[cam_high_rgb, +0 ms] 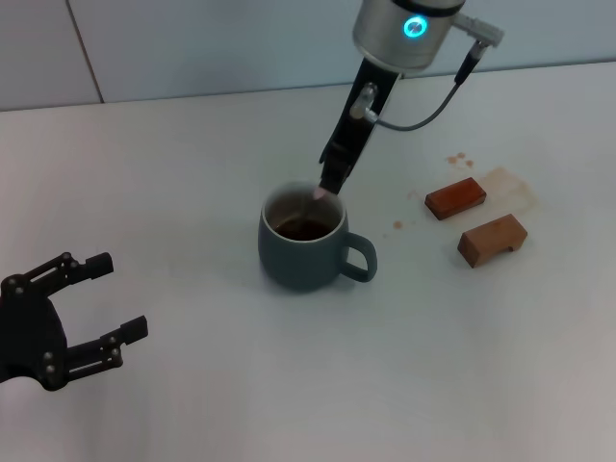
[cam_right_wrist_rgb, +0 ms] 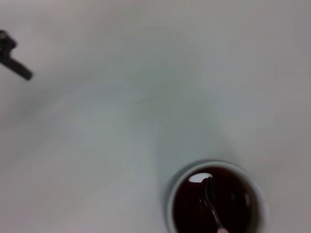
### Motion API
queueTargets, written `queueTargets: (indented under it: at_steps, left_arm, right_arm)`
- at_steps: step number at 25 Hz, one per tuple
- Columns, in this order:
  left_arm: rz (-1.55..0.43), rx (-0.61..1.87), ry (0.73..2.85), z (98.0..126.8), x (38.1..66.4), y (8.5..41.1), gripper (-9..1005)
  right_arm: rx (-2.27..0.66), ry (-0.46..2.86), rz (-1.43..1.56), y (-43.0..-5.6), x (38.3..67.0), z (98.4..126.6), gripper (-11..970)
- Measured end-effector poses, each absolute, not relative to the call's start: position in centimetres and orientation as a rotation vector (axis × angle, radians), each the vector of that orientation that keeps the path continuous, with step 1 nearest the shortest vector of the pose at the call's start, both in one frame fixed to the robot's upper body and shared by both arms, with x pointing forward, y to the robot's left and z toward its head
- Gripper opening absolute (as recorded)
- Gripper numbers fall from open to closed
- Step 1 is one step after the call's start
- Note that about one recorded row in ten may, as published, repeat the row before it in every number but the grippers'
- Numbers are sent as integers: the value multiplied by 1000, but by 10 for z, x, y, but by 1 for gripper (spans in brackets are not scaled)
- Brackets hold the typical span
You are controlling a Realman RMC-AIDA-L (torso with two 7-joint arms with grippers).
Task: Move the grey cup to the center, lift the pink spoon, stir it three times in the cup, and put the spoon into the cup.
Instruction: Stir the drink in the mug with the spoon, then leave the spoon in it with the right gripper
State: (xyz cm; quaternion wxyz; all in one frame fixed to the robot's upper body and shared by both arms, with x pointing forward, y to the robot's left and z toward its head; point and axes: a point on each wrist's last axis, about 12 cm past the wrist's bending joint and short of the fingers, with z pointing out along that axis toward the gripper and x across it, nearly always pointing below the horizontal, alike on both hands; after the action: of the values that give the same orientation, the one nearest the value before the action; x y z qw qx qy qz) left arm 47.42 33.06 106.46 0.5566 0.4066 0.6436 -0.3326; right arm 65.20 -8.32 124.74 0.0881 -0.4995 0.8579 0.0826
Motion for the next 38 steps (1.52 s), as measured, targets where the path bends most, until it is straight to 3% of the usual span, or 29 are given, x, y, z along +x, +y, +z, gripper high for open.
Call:
queueTargets:
  at_steps: [29, 38]
  left_arm:
    - [-783, 956, 1513, 1065, 474, 331, 834]
    - [-783, 953, 1514, 1065, 474, 331, 834]
  right_arm:
    - [-1505, 2530, 214, -75, 653, 1262, 108]
    - [-1576, 2584, 160, -75, 644, 1255, 109]
